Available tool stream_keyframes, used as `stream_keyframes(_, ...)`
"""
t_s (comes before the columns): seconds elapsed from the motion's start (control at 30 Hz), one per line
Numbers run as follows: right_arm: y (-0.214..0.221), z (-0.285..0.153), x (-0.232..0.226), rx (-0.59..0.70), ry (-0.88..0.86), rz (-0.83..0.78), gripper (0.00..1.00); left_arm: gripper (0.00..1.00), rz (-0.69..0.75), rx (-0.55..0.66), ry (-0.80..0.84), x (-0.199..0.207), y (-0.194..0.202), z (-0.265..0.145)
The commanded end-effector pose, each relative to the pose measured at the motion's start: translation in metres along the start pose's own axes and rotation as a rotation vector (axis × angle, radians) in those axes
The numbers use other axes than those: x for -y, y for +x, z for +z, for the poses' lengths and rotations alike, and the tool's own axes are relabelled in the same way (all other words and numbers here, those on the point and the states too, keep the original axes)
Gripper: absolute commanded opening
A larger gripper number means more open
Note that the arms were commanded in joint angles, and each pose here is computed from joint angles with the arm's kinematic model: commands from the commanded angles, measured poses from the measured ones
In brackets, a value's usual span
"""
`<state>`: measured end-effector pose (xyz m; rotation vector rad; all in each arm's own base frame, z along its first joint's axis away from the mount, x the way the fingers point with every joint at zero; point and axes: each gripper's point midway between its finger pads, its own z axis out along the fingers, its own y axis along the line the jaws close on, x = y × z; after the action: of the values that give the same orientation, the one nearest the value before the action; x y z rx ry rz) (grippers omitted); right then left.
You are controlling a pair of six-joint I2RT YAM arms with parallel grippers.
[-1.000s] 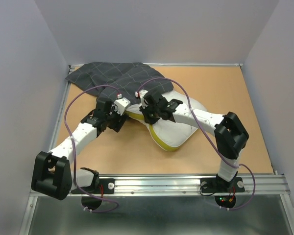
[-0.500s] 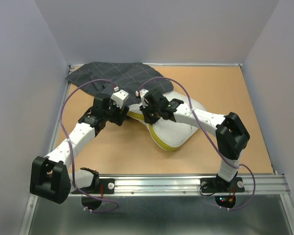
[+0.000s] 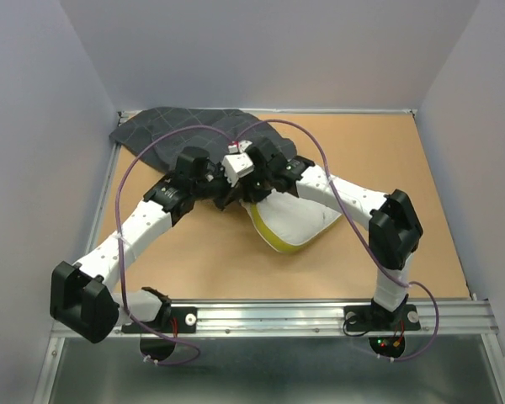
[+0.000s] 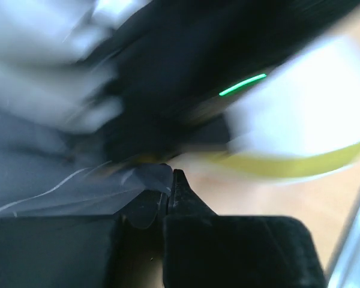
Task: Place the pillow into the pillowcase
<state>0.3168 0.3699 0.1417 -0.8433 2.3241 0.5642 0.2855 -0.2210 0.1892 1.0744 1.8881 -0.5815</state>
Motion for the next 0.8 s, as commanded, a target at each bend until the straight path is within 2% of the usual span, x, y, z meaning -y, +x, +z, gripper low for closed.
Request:
stream_keyframes(0.0,-0.108,-0.022,-0.018,0.293,-0.112,0.084,0.01,0.0,0.13,0.243,0.419,0.096,-0.097,-0.039)
stream_keyframes(0.03,-0.112,-0.023,-0.011,0.293,-0.132,0.142,0.0,0.0,0.128,0.254,0.444,0.1,-0.105,-0.045)
stream_keyframes(0.17,-0.125,-0.04,0.007,0.324,-0.19,0.254,0.01,0.0,0.116,0.233,0.41,0.099,-0.095,-0.048)
stream_keyframes(0.27,-0.138,-0.068,-0.003,0.354,-0.298,0.282,0.01,0.0,0.116,0.263,0.342,0.089,-0.102,-0.053)
stream_keyframes(0.3,-0.145,-0.086,-0.016,0.362,-0.394,0.289,0.0,0.0,0.115,0.271,0.33,0.085,-0.107,-0.054)
stream_keyframes(0.4,-0.16,-0.121,-0.045,0.39,-0.57,0.274,0.0,0.0,0.159,0.36,0.313,0.08,-0.157,-0.078)
stream_keyframes(0.43,-0.159,-0.143,-0.065,0.36,-0.69,0.294,0.01,0.0,0.188,0.415,0.306,0.079,-0.187,-0.091)
stream_keyframes(0.5,-0.169,-0.167,-0.08,0.389,-0.809,0.283,0.01,0.0,0.207,0.462,0.329,0.083,-0.214,-0.106)
stream_keyframes(0.57,-0.162,-0.183,-0.091,0.31,-0.952,0.385,0.0,0.0,0.207,0.515,0.337,0.083,-0.245,-0.119)
stream_keyframes(0.6,-0.177,-0.203,-0.086,0.407,-1.022,0.339,0.01,0.0,0.198,0.52,0.348,0.082,-0.253,-0.115)
stream_keyframes(0.67,-0.185,-0.227,-0.066,0.434,-1.127,0.446,0.01,0.0,0.183,0.549,0.347,0.077,-0.273,-0.115)
stream_keyframes(0.7,-0.188,-0.23,-0.056,0.44,-1.13,0.484,0.01,0.0,0.19,0.569,0.344,0.078,-0.28,-0.12)
stream_keyframes(0.77,-0.191,-0.223,-0.017,0.47,-1.074,0.555,0.01,0.0,0.168,0.552,0.344,0.07,-0.282,-0.101)
